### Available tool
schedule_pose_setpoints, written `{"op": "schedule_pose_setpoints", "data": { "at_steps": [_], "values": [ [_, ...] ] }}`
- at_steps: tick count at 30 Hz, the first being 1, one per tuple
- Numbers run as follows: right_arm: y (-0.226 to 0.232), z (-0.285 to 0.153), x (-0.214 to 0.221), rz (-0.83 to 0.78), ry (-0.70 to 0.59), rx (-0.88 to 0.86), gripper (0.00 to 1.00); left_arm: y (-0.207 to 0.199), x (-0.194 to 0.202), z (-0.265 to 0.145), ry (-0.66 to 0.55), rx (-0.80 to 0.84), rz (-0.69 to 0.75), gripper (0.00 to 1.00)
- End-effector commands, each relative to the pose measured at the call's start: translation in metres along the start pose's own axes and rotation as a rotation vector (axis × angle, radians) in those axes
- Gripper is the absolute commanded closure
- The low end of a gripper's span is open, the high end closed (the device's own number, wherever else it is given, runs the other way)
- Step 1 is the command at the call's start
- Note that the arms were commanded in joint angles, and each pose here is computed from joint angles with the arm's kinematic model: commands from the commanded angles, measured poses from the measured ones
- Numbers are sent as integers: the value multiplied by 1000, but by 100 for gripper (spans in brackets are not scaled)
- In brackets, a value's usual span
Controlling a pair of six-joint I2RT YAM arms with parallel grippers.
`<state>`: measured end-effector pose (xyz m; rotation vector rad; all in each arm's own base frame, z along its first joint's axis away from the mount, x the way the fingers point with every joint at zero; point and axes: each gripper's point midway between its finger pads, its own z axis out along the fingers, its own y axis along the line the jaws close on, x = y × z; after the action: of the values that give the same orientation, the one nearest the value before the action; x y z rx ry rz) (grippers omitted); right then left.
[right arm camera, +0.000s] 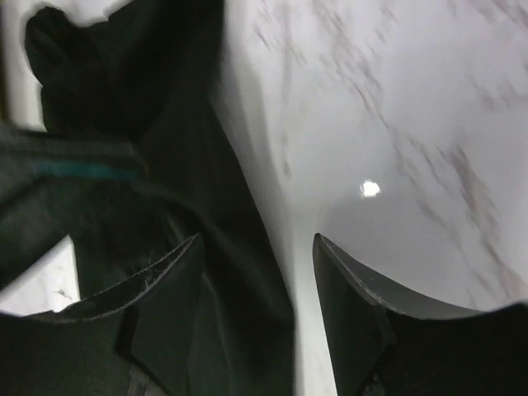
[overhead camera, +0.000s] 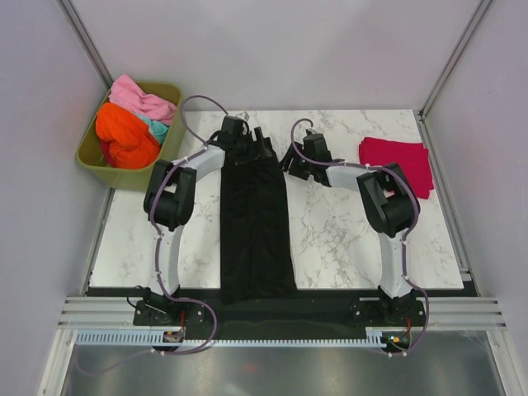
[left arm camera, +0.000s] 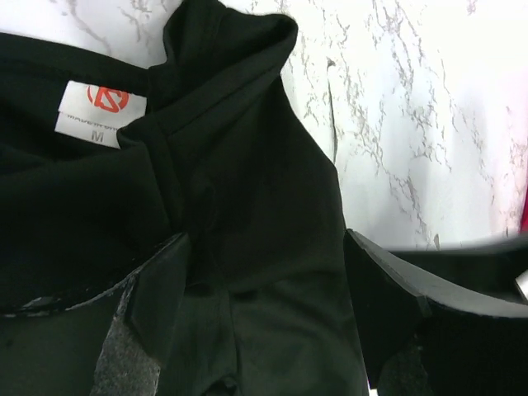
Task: Fold and stack the t-shirts
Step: Fold the tshirt
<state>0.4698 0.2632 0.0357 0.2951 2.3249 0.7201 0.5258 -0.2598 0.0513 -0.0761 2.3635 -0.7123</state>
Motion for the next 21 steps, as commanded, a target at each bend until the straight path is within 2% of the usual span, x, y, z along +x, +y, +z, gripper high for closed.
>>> {"op": "schedule_pose_setpoints", "data": {
  "at_steps": [1,7,12,16,17,19,21],
  "values": [
    [13,30,5,-8,74,-112,36,-22,-43,-37,-165,33,88,17],
    [5,64,9,7,109,-117,36,-24,-54,-56,-240,21,112,15],
    [-3,71,6,-6,98,-94,34,-8,-52,-35,-168,-38,85,17],
    [-16,82,-7,22,77,-65,34,1,-53,-58,-230,-56,48,18],
    [-19,84,-8,31,76,-61,35,4,-62,-65,-282,-74,46,18],
    [-25,90,-12,43,71,-46,39,13,-58,-80,-302,-119,27,18],
    [-32,96,-11,43,68,-24,51,34,-57,-91,-327,-211,-18,17]
  ]
}}
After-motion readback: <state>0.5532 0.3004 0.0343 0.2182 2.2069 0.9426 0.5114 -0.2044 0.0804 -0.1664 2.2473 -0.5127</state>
